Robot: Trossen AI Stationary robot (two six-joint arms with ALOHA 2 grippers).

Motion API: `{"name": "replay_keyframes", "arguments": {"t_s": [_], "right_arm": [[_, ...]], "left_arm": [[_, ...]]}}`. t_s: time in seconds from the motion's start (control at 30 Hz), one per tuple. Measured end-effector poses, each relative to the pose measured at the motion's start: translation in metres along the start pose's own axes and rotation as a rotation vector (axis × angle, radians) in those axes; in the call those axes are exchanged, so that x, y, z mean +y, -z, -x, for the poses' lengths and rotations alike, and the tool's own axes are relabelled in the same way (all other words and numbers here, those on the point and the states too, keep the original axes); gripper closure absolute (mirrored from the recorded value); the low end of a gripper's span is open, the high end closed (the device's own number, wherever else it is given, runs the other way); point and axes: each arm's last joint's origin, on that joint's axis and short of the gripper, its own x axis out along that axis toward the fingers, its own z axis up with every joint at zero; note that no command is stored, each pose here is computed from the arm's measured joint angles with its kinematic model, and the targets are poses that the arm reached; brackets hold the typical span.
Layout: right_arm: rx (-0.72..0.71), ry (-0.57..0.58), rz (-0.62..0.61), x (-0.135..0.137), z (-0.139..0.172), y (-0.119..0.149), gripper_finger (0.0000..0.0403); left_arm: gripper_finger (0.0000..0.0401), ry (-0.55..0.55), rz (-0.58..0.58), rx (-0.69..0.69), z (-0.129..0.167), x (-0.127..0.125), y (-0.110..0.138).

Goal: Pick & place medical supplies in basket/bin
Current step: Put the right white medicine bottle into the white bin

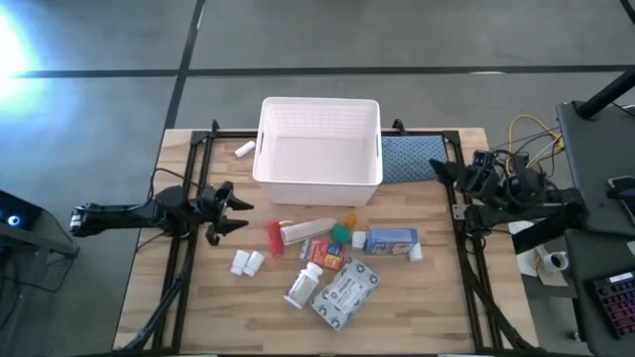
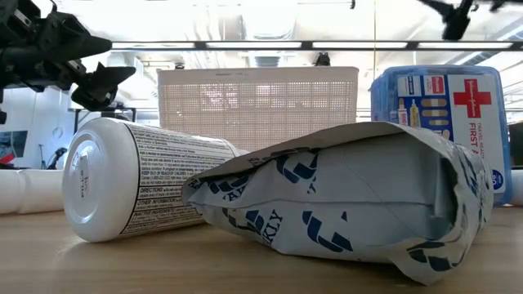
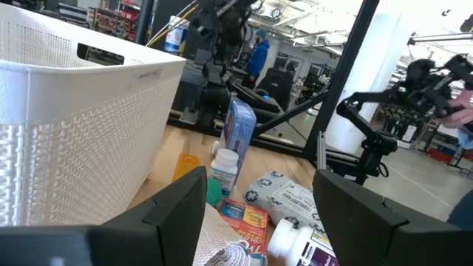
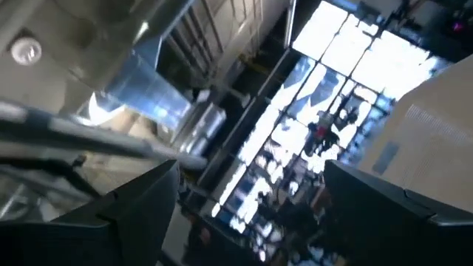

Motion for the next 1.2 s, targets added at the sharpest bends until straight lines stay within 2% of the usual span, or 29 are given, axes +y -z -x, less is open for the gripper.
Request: {"name": "replay_keyframes", "arguments": {"t_s": [0.1,0.23,0.37,0.53,0.7,0.77,1.03,1.2], "right_arm": [[0.22,0.091,0.038,0.014,-0.011,-0.001,0.0076],[0.425,0.418,-0.055,0.012,-0.023,0.008,0.0076],[0.637,0.659,-0.094,0.013,-0.033,0.018,0.0076],[0.945,0.78,-0.203,0.023,-0.044,0.032,0.0076],[1.059,0.808,-0.239,0.043,-0.057,0.048,0.0077],[1.111,0.852,-0.25,0.05,-0.057,0.056,0.0077],[1.343,1.179,-0.242,0.064,-0.025,0.101,0.0077],[1.349,1.386,-0.241,0.059,0.009,0.128,0.0077]], "left_arm": [[0.0173,0.0,0.0,0.0,0.0,0.0,0.0],[0.0173,0.0,0.0,0.001,0.0,0.0,0.0],[0.0173,0.0,0.0,0.0,0.0,0.0,0.0],[0.0173,0.0,0.0,0.0,0.0,0.0,0.0],[0.0173,0.0,0.0,0.0,0.0,0.0,0.0],[0.0173,0.0,0.0,0.0,0.0,0.0,0.0],[0.0173,0.0,0.0,0.0,0.0,0.0,0.0],[0.0173,0.0,0.0,0.001,0.0,0.0,0.0]]}}
